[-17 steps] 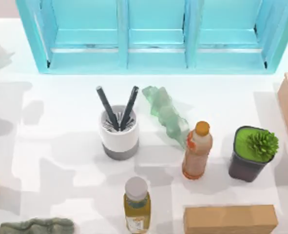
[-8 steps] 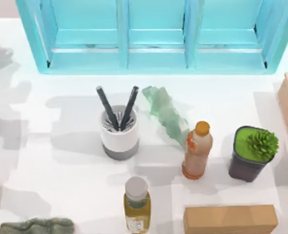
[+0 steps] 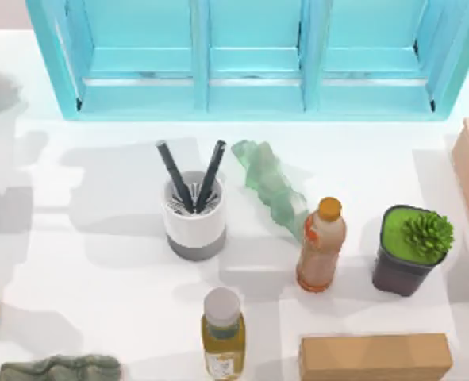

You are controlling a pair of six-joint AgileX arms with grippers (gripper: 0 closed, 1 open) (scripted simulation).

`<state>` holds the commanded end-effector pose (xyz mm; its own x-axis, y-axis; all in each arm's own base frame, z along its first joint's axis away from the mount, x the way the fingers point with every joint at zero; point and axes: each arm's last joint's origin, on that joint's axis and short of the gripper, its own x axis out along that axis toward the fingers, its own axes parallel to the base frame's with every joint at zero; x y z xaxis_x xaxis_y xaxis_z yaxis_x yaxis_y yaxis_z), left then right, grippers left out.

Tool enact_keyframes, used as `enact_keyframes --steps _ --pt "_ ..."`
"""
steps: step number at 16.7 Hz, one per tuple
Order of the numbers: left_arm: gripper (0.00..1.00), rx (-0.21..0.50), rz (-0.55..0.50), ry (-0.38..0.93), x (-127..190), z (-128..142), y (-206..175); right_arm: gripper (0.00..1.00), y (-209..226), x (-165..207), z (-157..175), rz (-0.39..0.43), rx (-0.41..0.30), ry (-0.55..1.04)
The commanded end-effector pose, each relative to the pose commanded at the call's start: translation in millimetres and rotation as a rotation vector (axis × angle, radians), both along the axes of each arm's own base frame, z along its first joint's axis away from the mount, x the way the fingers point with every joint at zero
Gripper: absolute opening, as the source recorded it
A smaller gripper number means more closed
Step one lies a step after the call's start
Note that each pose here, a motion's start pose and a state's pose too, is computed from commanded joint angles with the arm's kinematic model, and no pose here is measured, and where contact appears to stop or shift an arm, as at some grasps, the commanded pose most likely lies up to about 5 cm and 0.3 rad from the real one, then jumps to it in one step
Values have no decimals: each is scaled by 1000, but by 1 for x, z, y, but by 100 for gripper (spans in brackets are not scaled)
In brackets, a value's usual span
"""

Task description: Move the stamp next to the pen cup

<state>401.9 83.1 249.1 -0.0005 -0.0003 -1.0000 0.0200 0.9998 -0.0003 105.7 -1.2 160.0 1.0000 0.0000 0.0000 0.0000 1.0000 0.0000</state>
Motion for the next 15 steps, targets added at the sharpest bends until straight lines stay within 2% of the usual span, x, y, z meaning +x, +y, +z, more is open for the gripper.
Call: enact_keyframes --steps 4,11,15 --pt "100 -1 0 3 1 -11 -1 100 0 0 0 0 0 0" --pt "100 1 0 -4 1 -92 0 100 0 0 0 0 0 0" --pt "100 0 0 0 0 -100 0 100 0 0 0 0 0 0"
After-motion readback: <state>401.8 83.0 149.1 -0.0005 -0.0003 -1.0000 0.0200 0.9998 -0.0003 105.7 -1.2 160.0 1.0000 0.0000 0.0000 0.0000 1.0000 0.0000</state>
